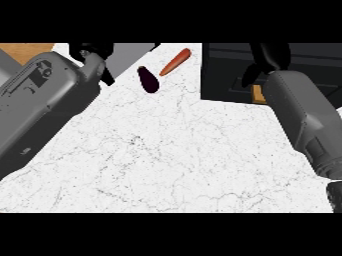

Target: Pick up the can, place it into the drawer and close the drawer

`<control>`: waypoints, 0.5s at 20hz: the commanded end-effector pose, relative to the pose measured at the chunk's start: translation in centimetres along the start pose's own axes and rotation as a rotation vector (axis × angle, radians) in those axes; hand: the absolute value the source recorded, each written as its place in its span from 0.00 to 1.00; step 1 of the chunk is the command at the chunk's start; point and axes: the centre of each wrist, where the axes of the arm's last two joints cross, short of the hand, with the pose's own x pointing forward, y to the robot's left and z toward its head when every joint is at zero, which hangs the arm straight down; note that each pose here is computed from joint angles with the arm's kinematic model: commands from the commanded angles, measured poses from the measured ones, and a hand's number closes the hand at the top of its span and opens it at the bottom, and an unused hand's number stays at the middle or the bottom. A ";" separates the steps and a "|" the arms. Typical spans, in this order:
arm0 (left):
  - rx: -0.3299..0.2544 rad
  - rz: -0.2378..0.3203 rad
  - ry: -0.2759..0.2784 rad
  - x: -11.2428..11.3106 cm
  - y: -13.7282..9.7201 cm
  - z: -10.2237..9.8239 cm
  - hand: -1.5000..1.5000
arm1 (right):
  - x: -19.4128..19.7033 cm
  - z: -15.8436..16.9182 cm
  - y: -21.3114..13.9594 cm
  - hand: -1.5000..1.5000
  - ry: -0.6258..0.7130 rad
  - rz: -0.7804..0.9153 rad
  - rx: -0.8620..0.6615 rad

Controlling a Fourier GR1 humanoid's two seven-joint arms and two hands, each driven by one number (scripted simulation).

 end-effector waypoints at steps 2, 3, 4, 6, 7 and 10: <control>-0.004 0.018 0.006 -0.2 0.1 0.5 0.00 | 1.3 -3.0 -3.5 0.00 -0.031 -0.082 -0.036; -0.015 0.009 0.012 -0.7 0.2 0.6 0.00 | 1.7 -3.2 -3.7 0.00 -0.048 -0.150 -0.017; -0.009 0.004 0.007 0.3 0.5 0.3 0.00 | 2.3 -2.7 -2.9 0.00 -0.046 -0.247 -0.033; -0.006 0.000 0.014 -0.3 -0.3 0.8 0.00 | 3.5 -2.1 -1.7 0.00 0.006 -0.414 -0.010; -0.016 -0.002 0.021 -0.8 0.4 0.9 0.00 | 2.7 -2.6 -2.5 0.00 0.034 -0.479 -0.009; -0.008 -0.008 0.001 -0.5 0.8 0.7 0.00 | 3.5 -2.8 -2.6 0.00 0.072 -0.662 -0.016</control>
